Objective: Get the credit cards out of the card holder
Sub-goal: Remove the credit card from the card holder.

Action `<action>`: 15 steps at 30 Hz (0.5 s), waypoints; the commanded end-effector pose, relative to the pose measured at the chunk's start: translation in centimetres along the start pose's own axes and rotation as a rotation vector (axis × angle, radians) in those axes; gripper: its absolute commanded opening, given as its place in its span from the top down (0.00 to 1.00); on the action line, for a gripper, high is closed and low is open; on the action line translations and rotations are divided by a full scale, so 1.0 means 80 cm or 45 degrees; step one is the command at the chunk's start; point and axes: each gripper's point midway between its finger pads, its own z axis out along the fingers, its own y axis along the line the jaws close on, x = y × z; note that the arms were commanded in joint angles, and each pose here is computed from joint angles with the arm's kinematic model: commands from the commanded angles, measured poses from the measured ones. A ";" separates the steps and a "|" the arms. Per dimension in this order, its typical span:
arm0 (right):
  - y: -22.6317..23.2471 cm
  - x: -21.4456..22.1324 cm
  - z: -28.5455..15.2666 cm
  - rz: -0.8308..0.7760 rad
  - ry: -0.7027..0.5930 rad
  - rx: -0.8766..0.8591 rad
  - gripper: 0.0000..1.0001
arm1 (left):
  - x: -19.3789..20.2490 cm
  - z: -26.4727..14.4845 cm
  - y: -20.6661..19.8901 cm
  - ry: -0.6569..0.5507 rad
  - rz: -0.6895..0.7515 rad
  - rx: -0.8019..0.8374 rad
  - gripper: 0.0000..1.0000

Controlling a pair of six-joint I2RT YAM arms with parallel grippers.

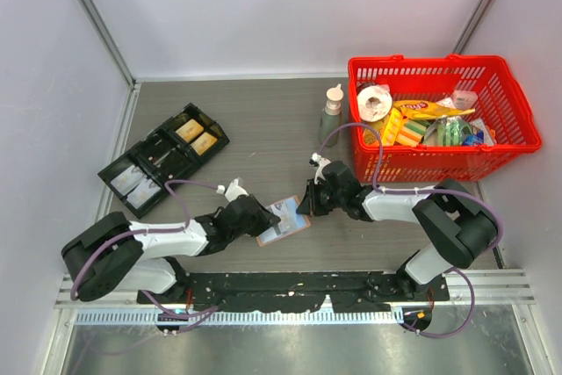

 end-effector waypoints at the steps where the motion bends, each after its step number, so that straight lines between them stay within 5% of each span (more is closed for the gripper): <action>1: -0.038 0.044 -0.001 0.046 0.132 0.142 0.99 | -0.013 -0.015 0.014 -0.060 0.060 -0.069 1.00; 15: -0.008 -0.003 -0.025 -0.073 0.041 0.115 0.92 | -0.045 -0.067 0.012 -0.149 0.383 -0.034 1.00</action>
